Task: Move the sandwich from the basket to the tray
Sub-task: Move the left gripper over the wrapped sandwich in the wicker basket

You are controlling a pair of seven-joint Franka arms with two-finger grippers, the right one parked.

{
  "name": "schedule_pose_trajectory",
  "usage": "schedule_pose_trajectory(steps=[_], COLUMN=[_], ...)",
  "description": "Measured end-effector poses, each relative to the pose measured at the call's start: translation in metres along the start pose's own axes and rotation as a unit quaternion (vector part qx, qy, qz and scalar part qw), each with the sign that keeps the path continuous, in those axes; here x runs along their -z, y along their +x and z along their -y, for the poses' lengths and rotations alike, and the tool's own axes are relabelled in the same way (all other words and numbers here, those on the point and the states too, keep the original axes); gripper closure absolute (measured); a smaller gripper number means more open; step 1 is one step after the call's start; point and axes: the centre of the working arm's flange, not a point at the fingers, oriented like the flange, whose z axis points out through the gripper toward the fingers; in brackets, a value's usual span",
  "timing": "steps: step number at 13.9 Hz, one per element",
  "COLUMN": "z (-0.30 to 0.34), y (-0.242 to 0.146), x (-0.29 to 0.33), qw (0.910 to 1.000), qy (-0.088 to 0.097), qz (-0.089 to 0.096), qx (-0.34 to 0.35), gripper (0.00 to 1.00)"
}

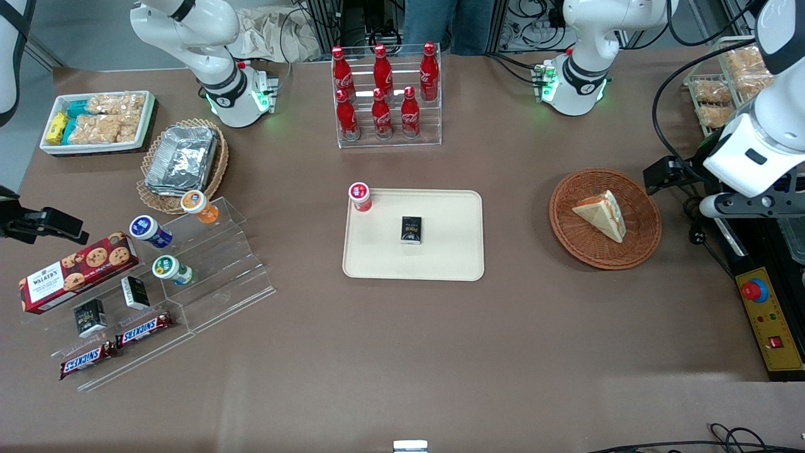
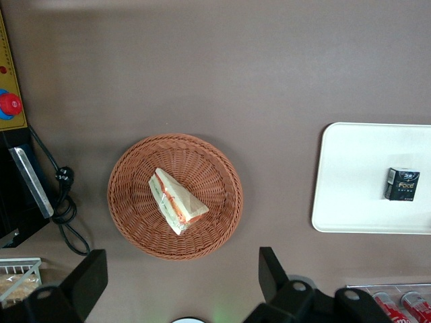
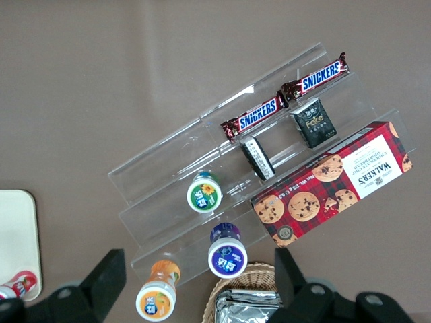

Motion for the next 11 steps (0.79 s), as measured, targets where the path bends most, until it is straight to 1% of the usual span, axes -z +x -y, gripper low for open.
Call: schedule_pose_trajectory(steps=[3, 5, 7, 8, 10, 11], z=[0.000, 0.001, 0.004, 0.011, 0.033, 0.044], y=[0.000, -0.001, -0.003, -0.004, -0.011, -0.014], x=[0.000, -0.001, -0.003, -0.003, -0.003, -0.001], qw=[1.0000, 1.0000, 0.9998, 0.9994, 0.9975, 0.9962], qy=[0.000, 0.001, 0.002, 0.003, 0.005, 0.005], qz=[0.001, 0.005, 0.015, 0.022, 0.045, 0.049], qx=[0.000, 0.001, 0.010, 0.025, 0.054, 0.071], gripper=[0.00, 0.00, 0.00, 0.00, 0.00, 0.00])
